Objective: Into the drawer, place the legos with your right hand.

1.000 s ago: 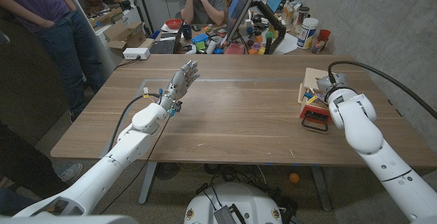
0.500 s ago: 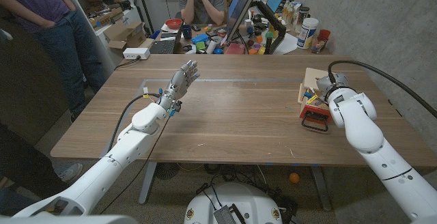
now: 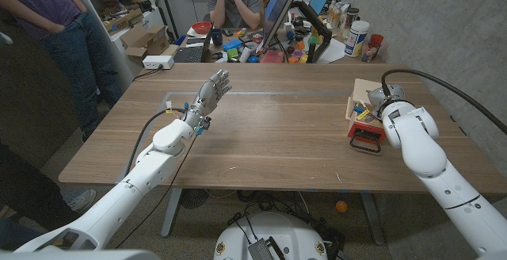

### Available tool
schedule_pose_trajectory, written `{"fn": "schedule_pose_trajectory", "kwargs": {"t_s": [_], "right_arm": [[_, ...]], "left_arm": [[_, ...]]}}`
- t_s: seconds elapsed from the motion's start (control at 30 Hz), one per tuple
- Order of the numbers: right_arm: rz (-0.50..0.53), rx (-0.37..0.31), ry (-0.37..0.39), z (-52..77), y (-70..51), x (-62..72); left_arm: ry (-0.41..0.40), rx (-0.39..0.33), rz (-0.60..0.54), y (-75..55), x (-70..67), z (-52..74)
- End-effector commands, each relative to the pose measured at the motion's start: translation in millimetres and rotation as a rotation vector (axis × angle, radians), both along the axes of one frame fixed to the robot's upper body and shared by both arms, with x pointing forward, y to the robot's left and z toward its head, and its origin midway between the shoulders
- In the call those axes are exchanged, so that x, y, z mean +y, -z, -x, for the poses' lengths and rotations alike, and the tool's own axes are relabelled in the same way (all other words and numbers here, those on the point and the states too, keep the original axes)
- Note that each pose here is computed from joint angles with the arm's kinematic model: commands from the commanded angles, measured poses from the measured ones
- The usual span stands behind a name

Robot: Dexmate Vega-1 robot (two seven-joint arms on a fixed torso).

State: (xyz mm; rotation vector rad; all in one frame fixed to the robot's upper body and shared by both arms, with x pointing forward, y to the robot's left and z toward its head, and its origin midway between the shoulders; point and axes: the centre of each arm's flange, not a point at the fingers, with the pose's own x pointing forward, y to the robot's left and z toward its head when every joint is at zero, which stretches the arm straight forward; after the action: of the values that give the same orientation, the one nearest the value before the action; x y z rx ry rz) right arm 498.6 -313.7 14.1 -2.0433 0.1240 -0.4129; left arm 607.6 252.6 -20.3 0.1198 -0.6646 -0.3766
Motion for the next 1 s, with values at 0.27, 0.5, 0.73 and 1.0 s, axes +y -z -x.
{"fn": "schedule_pose_trajectory", "kwargs": {"t_s": [0.27,0.5,0.73,1.0], "right_arm": [[-0.001,-0.023,-0.011,4.1,-7.2,1.1],[-0.003,-0.043,-0.012,7.8,-11.9,1.3],[-0.001,-0.06,-0.012,13.8,-14.6,1.3],[0.006,-0.102,-0.016,25.1,-23.0,2.2]], "left_arm": [[0.001,-0.001,-0.004,0.9,-1.5,2.2],[-0.001,-0.002,-0.003,1.7,-1.0,4.1],[-0.001,-0.004,-0.004,2.3,-0.9,5.8],[0.002,-0.006,-0.005,2.7,-2.1,7.4]]}}
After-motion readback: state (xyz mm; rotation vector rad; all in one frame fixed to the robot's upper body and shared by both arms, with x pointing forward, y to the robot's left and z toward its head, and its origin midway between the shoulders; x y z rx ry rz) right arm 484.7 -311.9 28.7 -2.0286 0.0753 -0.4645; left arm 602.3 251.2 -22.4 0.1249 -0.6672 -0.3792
